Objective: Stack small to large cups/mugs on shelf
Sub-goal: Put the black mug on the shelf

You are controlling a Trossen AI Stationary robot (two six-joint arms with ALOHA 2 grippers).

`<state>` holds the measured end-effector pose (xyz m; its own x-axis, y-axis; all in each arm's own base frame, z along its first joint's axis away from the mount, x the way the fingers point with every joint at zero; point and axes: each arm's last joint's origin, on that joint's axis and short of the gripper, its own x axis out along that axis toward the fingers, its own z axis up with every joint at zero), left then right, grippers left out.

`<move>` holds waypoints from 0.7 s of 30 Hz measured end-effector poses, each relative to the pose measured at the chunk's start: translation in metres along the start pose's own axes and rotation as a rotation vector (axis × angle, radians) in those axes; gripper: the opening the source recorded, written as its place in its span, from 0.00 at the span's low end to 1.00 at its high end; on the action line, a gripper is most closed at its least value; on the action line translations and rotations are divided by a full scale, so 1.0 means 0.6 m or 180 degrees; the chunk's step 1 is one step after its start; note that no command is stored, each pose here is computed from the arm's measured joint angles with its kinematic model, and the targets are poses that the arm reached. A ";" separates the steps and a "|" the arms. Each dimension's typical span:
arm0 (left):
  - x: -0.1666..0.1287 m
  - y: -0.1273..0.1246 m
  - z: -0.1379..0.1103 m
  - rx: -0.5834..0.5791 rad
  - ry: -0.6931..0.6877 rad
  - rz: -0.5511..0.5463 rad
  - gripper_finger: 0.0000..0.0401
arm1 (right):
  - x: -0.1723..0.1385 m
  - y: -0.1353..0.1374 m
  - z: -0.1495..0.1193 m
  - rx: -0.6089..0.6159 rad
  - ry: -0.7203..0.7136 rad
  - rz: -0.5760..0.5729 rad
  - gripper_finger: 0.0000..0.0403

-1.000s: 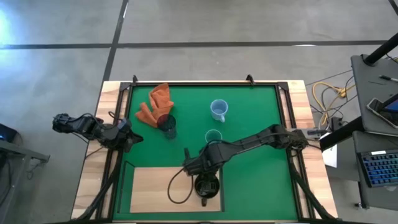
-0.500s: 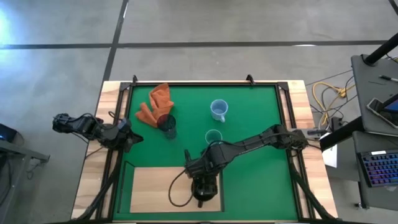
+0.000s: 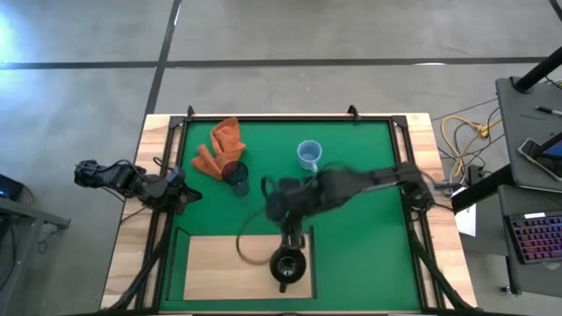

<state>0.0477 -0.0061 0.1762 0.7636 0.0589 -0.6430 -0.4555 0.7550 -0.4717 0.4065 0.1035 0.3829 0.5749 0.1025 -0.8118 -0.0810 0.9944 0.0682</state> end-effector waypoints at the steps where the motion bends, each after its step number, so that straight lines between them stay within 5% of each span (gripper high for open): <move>1: 0.000 0.000 0.000 0.0000 0.0001 0.0001 0.13 | -0.027 -0.007 0.008 0.0036 -0.0199 0.0001 0.37; 6: 0.000 0.000 0.000 -0.0002 -0.0001 -0.0001 0.13 | -0.150 -0.049 0.020 0.0415 -0.1050 -0.0077 0.37; 11: 0.000 0.000 0.000 0.0001 -0.0016 0.0006 0.13 | -0.214 -0.079 0.009 0.0835 -0.1460 -0.0911 0.35; 16: 0.001 -0.004 0.008 -0.0481 -0.0325 0.0027 0.13 | -0.227 -0.091 0.003 0.1281 -0.1665 -0.1646 0.34; 21: 0.001 -0.012 0.018 -0.0915 -0.0599 -0.0054 0.13 | -0.190 -0.103 0.009 0.1562 -0.1574 -0.1777 0.33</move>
<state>0.0563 -0.0043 0.1854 0.8310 0.1874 -0.5237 -0.5319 0.5434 -0.6495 0.3506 0.0304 0.4743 0.7209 -0.5133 -0.4657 0.6084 0.7905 0.0704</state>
